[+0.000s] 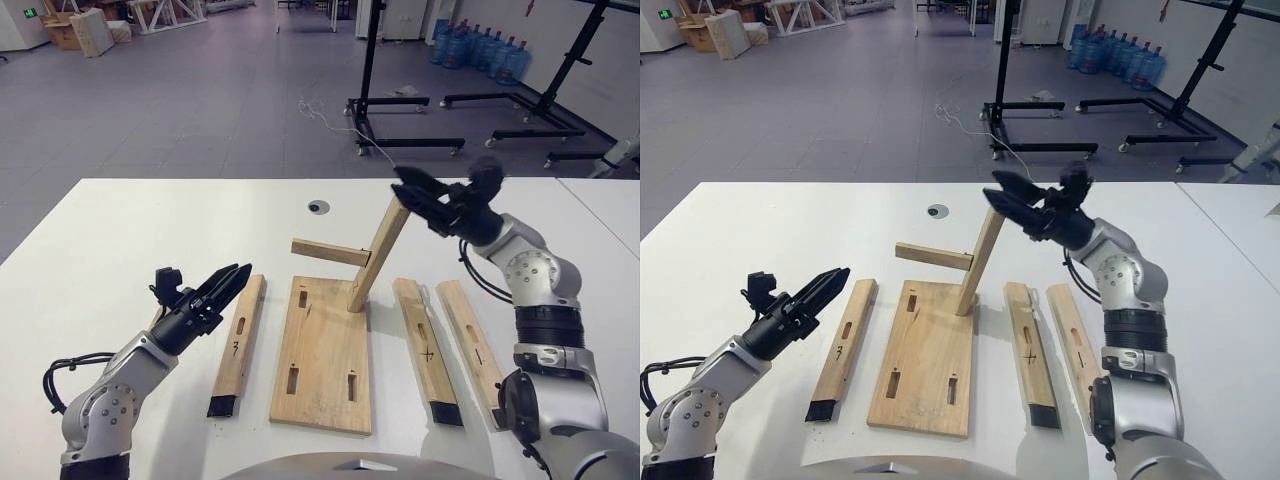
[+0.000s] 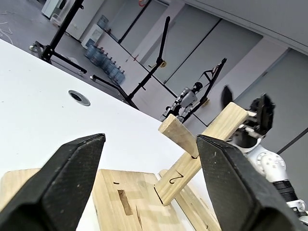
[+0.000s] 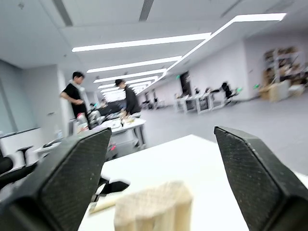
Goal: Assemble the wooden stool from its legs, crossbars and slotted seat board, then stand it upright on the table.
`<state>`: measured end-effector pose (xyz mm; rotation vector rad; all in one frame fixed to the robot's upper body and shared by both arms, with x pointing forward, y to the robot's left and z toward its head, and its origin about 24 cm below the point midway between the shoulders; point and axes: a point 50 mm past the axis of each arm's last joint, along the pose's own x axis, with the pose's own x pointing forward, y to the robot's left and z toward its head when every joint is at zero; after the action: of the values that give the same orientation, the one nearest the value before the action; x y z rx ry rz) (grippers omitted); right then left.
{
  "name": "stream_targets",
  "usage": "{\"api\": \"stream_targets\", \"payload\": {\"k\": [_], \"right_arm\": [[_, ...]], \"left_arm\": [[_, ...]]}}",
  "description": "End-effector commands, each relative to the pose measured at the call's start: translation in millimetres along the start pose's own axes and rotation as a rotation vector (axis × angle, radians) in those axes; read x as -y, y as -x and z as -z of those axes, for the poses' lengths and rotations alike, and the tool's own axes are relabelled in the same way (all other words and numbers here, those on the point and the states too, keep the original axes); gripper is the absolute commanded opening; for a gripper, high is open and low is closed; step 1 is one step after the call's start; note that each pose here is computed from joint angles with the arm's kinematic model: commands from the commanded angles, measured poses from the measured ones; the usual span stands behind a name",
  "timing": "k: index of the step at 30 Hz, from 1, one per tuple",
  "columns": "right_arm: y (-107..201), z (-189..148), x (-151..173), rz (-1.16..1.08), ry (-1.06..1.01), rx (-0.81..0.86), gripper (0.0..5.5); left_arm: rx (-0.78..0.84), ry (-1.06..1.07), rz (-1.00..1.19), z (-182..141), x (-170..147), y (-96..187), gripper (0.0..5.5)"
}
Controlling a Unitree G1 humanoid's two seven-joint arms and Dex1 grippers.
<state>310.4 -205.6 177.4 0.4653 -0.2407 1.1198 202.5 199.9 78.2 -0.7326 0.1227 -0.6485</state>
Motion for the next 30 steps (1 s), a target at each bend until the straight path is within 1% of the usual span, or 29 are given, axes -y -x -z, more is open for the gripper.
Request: {"api": "stream_targets", "payload": {"k": [1,2,4,5,6,7,8,10,11,12,16,18,21,26,30], "right_arm": [[1,-37,-1,0.166,0.055,0.2,3.93],[9,-39,-1,0.278,0.068,0.224,3.93],[23,-28,0,0.517,0.096,0.18,3.93],[37,-12,4,0.707,0.004,0.155,3.93],[53,8,7,0.903,-0.069,0.08,3.93],[64,22,5,1.015,-0.097,0.013,3.93],[77,36,-4,1.123,-0.046,-0.115,3.93],[98,51,-21,1.223,0.117,-0.362,3.93],[108,57,-28,1.255,0.127,-0.462,3.93],[114,60,-32,1.265,0.131,-0.525,3.93],[127,60,-75,1.192,0.164,-0.775,3.93],[134,58,-82,1.172,0.133,-0.881,3.93],[145,62,-89,1.168,0.058,-0.974,3.93],[157,88,-105,1.128,-0.132,-1.115,3.93],[164,97,-109,1.141,-0.197,-1.2,3.93]], "left_arm": [[0.028,-0.101,-0.141,-1,-6,6,3.44],[0.037,-0.112,-0.22,0,-10,8,3.44],[0.018,-0.209,-0.354,4,-12,16,3.44],[-0.005,-0.263,-0.416,7,-11,21,3.44],[-0.004,-0.319,-0.486,10,-8,27,3.44],[0.007,-0.361,-0.54,12,-2,32,3.44],[0.03,-0.413,-0.585,8,2,37,3.44],[0.082,-0.492,-0.657,1,11,41,3.44],[0.097,-0.527,-0.682,-2,16,40,3.44],[0.107,-0.555,-0.702,-3,20,39,3.44],[0.195,-0.634,-0.793,-14,32,45,3.44],[0.238,-0.628,-0.8,-15,39,46,3.44],[0.247,-0.607,-0.774,-13,42,45,3.44],[0.194,-0.543,-0.694,-3,40,39,3.44],[0.195,-0.506,-0.665,-3,37,35,3.44]]}}
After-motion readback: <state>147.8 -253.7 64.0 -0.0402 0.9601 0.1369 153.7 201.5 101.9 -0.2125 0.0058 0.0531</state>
